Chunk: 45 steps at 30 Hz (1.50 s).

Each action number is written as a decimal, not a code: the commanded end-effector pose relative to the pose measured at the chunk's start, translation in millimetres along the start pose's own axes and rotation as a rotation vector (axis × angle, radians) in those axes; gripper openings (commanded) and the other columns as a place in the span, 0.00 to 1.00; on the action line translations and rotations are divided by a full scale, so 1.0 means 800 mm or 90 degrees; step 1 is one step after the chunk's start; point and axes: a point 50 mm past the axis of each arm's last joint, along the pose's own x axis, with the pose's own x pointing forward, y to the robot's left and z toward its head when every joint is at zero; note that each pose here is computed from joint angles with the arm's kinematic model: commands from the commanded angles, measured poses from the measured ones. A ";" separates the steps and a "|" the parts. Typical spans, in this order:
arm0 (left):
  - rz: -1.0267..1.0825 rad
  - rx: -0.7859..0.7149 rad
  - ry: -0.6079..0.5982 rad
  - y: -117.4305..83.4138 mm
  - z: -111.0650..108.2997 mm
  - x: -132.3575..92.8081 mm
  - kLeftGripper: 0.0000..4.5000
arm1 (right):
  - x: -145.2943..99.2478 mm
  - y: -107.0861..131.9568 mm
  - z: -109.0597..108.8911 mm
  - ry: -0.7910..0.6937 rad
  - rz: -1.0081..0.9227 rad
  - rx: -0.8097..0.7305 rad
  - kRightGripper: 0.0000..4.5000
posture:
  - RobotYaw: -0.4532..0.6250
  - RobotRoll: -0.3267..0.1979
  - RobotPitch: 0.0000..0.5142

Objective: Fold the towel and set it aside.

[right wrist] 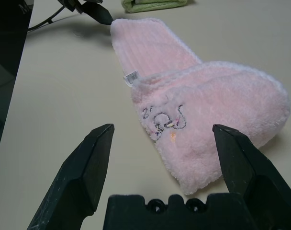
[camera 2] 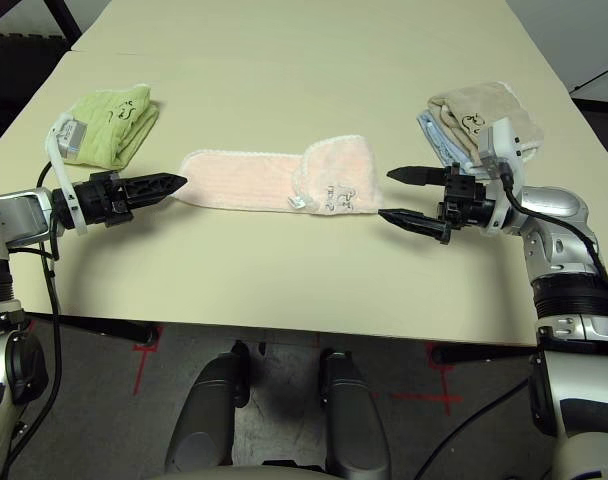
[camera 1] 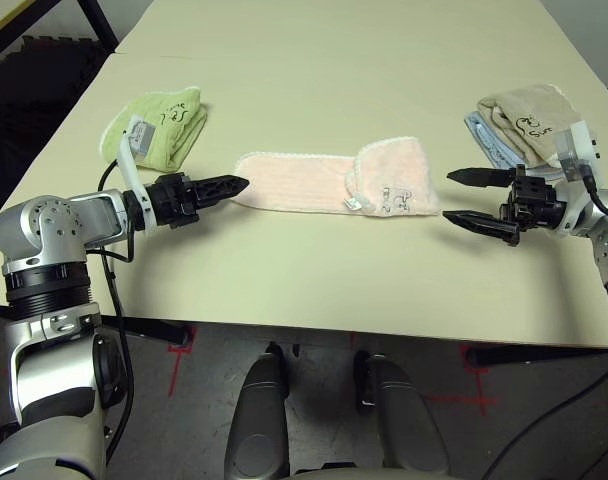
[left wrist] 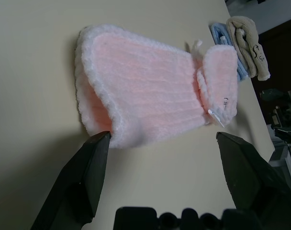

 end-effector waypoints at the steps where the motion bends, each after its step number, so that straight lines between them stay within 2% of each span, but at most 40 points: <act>1: -0.011 0.030 0.022 -0.002 -0.005 -0.001 1.00 | -0.004 -0.002 -0.001 -0.017 -0.019 0.016 0.99 | 0.43 0.62 0.40; 2: -0.016 0.061 0.036 -0.003 -0.007 -0.003 1.00 | -0.003 -0.002 -0.002 -0.018 -0.021 0.022 0.99 | 0.43 0.62 0.40; 7: -0.071 0.338 0.134 -0.007 -0.015 -0.013 1.00 | 0.012 -0.004 -0.008 -0.048 -0.065 0.068 0.99 | 0.43 0.62 0.40; 10: -0.109 0.443 0.154 -0.008 -0.010 -0.013 1.00 | 0.027 -0.005 -0.009 -0.074 -0.082 0.113 0.99 | 0.44 0.62 0.40; 19: -0.141 0.637 0.197 -0.003 0.009 -0.016 1.00 | 0.051 -0.024 0.001 -0.095 -0.108 0.145 0.99 | 0.44 0.62 0.39; 25: -0.148 0.672 0.174 -0.003 0.018 -0.013 1.00 | 0.062 -0.040 0.003 -0.099 -0.092 0.219 0.99 | 0.45 0.62 0.39; 26: -0.148 0.674 0.169 -0.003 0.018 -0.013 1.00 | 0.063 -0.041 0.003 -0.091 -0.090 0.211 0.99 | 0.46 0.62 0.39; 31: -0.155 0.690 0.137 -0.005 0.020 -0.011 1.00 | 0.074 -0.041 0.002 -0.018 -0.064 0.030 0.99 | 0.46 0.62 0.38; 45: -0.160 0.687 0.148 0.000 0.015 -0.010 1.00 | 0.064 -0.047 0.002 -0.027 -0.091 0.011 0.99 | 0.45 0.62 0.37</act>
